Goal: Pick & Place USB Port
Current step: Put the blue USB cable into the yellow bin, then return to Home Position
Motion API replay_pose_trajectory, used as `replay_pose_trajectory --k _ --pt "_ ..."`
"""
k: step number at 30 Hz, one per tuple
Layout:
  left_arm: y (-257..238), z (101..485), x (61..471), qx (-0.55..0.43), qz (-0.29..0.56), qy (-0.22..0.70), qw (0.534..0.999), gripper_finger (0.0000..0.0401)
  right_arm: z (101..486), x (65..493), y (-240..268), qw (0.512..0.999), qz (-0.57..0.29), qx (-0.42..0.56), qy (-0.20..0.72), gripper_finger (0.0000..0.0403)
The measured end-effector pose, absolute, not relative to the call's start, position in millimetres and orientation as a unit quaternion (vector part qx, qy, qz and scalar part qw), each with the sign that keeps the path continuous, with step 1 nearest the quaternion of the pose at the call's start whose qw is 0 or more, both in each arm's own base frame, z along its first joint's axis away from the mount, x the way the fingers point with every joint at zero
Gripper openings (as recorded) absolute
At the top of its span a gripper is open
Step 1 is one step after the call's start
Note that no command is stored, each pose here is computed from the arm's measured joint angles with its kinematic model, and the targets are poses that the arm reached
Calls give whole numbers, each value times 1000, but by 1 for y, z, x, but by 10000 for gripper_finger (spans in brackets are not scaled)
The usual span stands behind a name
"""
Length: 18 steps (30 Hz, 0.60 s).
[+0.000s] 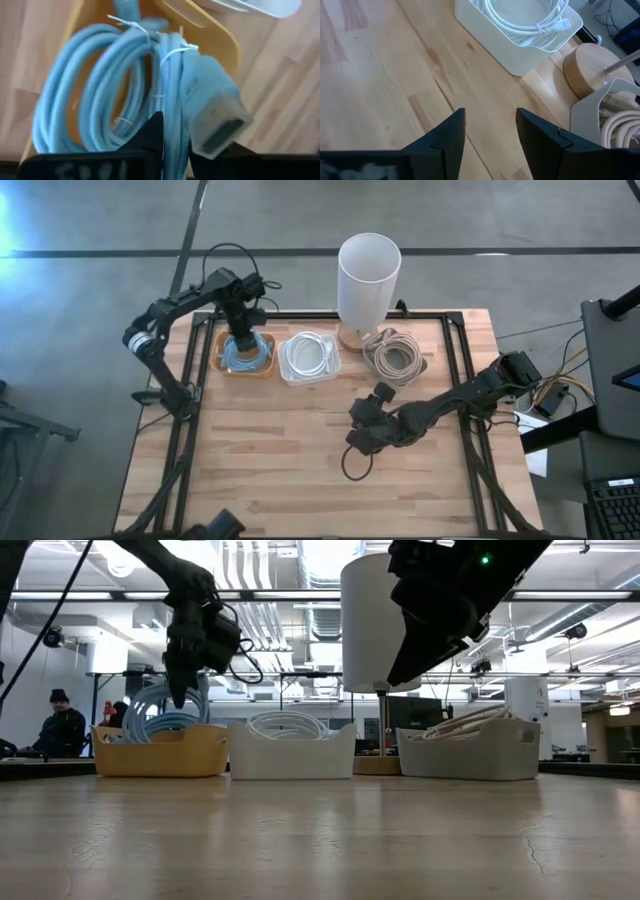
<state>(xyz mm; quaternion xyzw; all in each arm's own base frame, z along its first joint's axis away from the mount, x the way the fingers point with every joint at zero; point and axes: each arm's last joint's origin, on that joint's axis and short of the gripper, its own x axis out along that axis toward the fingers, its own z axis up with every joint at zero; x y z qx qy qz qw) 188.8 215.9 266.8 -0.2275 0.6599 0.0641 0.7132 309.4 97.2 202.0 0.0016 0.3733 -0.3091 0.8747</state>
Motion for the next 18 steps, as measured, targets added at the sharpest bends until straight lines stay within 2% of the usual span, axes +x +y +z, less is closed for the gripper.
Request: replay_pose_trajectory --k 3,10,18 --pt "216 270 187 -206 86 671 707 86 200 308 97 874 -310 1 375 166" --pt "212 295 170 -118 201 731 642 126 200 309 97 874 -310 2 374 166" --pt "194 324 156 -114 244 692 670 127 201 310 97 877 -308 6 369 160"
